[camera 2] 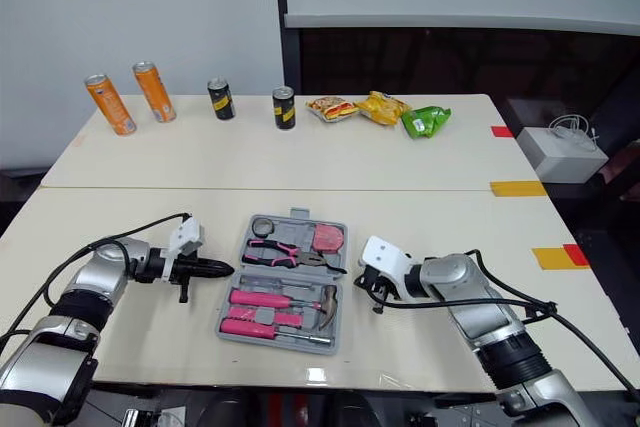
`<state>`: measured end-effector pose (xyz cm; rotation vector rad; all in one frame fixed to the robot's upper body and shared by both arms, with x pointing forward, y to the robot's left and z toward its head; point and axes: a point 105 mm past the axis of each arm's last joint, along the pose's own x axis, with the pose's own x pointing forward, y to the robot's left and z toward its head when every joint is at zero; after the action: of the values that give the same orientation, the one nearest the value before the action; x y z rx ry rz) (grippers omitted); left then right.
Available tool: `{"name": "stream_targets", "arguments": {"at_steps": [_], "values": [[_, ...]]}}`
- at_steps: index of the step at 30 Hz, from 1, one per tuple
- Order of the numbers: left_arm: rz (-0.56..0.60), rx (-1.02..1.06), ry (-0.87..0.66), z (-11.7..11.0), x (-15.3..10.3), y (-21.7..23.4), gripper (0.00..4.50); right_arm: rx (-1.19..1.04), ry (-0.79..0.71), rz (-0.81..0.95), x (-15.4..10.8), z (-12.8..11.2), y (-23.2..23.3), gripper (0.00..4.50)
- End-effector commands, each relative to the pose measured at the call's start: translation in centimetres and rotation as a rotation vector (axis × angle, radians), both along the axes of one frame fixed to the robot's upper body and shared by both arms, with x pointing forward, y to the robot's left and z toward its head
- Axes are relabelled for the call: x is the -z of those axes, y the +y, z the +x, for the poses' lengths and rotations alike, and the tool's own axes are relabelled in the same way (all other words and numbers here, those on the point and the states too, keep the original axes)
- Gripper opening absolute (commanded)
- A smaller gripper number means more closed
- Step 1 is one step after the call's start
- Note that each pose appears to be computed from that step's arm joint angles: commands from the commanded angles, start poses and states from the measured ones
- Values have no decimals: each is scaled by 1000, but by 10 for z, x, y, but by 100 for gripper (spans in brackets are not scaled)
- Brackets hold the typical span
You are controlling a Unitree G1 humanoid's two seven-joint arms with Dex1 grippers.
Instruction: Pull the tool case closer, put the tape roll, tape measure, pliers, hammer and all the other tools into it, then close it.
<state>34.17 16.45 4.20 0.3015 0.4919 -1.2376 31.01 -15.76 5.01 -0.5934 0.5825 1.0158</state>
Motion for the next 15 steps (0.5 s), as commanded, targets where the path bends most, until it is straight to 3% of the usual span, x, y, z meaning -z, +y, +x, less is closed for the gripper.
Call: {"name": "stream_targets", "arguments": {"at_steps": [1,6,15], "values": [[35,30,-53,8,-4,-10,3,-51,-1,-39,0,5,13,1],[3,82,-59,8,-7,-32,3,-121,-6,-34,-6,12,37,1],[-20,94,-45,-3,-7,-39,3,-154,-2,-50,-12,15,40,1]]}}
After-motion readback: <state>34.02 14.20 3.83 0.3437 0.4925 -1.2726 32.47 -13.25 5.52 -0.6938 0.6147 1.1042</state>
